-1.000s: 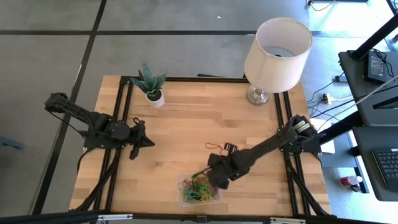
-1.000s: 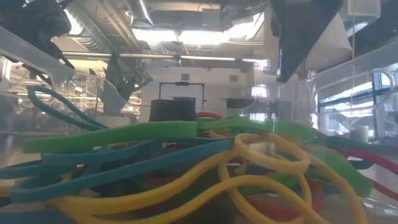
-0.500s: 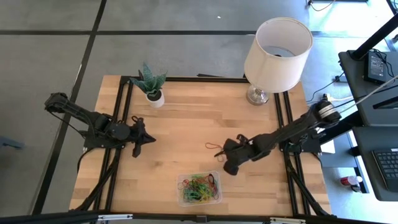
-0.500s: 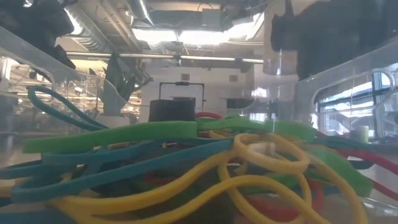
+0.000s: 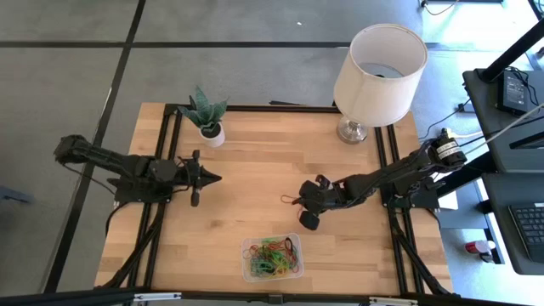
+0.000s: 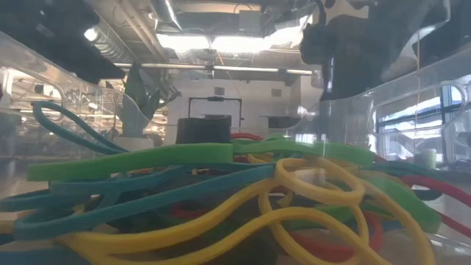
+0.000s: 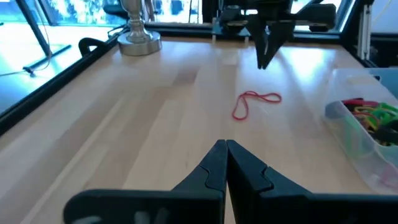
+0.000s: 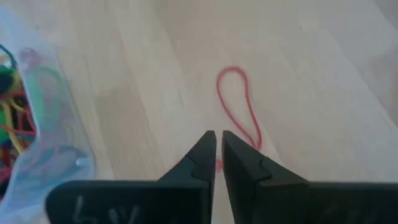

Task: Pick and place rubber bands into bin
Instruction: Put the red rubber band into the transparent bin

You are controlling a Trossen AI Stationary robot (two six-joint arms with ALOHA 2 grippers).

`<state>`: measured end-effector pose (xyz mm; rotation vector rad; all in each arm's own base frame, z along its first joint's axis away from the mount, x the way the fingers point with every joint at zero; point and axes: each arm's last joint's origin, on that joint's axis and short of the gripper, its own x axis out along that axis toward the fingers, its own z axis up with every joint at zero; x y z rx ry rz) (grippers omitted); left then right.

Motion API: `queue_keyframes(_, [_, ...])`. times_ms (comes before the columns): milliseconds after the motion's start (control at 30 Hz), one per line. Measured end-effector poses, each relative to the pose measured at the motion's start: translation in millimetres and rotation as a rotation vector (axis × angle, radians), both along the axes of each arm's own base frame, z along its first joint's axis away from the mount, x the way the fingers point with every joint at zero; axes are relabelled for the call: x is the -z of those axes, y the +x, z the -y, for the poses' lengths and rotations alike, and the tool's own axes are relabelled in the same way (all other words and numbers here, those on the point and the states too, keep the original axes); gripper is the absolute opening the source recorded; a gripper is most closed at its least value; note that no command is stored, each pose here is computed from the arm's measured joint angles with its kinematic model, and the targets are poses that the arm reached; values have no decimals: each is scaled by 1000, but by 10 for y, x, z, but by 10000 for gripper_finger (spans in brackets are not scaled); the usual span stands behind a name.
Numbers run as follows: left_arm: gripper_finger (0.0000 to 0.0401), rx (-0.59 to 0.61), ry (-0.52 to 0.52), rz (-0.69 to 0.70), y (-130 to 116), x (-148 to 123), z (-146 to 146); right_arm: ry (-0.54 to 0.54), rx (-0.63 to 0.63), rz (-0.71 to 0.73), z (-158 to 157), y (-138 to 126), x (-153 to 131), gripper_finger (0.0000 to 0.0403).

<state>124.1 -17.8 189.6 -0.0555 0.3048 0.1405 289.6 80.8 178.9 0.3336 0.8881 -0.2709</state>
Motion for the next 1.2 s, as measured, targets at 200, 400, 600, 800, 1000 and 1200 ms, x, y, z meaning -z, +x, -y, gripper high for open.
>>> queue_keyframes(200, [2,-13,6,73,9,162,-166,14,42,24,86,43,-13,22])
queue_keyframes(400, [2,-23,64,231,-64,121,-258,66,115,33,109,49,-14,18])
queue_keyframes(600, [2,-34,82,308,-173,157,-306,107,132,31,103,49,-12,17])
queue_keyframes(800, [2,-87,99,329,-269,205,-351,155,98,17,85,49,-11,17])
queue_keyframes(1000, [2,-107,113,316,-292,217,-388,155,92,14,84,48,-10,17])
queue_keyframes(1200, [2,-94,38,309,-282,235,-391,97,25,-8,88,36,0,17])
